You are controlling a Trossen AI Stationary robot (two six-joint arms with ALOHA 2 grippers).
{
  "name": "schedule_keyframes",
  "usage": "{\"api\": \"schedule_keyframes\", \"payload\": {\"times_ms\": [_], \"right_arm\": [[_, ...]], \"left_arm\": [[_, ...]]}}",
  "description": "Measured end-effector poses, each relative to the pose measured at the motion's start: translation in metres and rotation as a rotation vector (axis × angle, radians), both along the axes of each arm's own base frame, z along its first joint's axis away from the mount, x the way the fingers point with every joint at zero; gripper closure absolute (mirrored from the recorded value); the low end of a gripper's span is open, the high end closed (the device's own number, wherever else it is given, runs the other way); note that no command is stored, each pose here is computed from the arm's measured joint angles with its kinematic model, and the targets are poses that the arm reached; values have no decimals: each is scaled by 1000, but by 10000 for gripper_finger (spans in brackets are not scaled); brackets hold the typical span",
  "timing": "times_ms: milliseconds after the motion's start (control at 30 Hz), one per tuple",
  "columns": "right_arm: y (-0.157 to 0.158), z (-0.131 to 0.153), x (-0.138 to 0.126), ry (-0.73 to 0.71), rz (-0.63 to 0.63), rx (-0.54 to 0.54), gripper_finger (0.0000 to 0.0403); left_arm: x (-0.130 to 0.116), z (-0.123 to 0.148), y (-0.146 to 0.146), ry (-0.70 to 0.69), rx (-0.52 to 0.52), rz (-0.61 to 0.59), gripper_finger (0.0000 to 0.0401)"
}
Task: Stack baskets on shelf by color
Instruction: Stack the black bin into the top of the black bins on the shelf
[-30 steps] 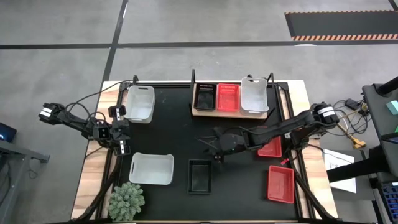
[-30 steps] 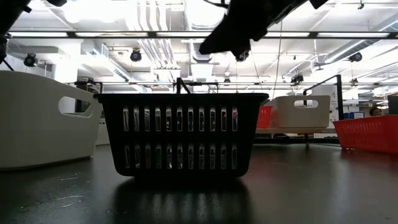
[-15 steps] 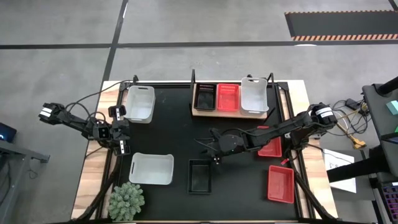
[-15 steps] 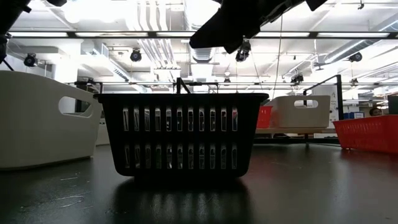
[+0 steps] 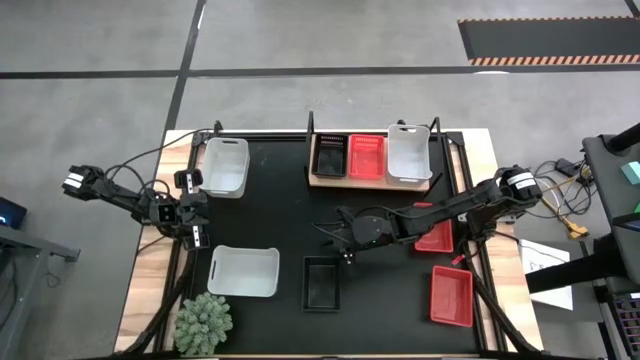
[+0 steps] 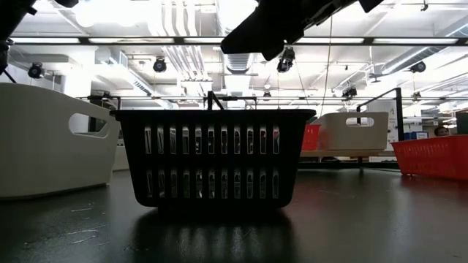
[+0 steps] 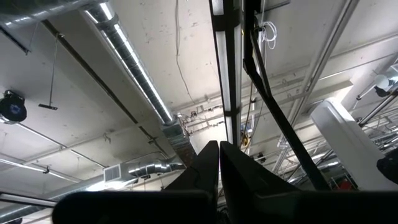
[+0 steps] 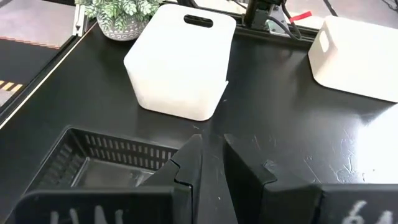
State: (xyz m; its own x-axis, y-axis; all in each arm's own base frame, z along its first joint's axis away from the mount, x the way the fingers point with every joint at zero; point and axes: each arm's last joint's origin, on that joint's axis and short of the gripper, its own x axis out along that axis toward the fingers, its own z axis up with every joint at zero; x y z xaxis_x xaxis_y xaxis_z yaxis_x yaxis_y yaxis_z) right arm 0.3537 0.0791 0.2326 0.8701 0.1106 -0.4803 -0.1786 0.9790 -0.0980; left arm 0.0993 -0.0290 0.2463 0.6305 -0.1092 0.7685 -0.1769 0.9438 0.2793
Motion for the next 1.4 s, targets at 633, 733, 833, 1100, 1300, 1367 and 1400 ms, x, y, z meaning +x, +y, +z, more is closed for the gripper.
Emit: {"api": "schedule_keyframes", "payload": {"times_ms": [633, 733, 833, 1100, 1300, 1367, 1400], "right_arm": [[18, 6, 38, 299, 134, 1, 330], [21, 15, 39, 326, 145, 76, 309], [26, 18, 38, 337, 137, 103, 284], [48, 17, 33, 374, 94, 209, 232], [76, 18, 28, 336, 138, 240, 220], [82, 16, 28, 326, 133, 250, 218], [85, 15, 27, 330, 129, 253, 218]], "left_arm": [[0, 0, 0, -1, 0, 0, 401], [0, 0, 0, -1, 0, 0, 401], [0, 0, 0, -1, 0, 0, 401], [0, 0, 0, -1, 0, 0, 401], [0, 0, 0, -5, -1, 0, 401], [0, 0, 0, -6, -2, 0, 401], [0, 1, 0, -7, -2, 0, 401]]}}
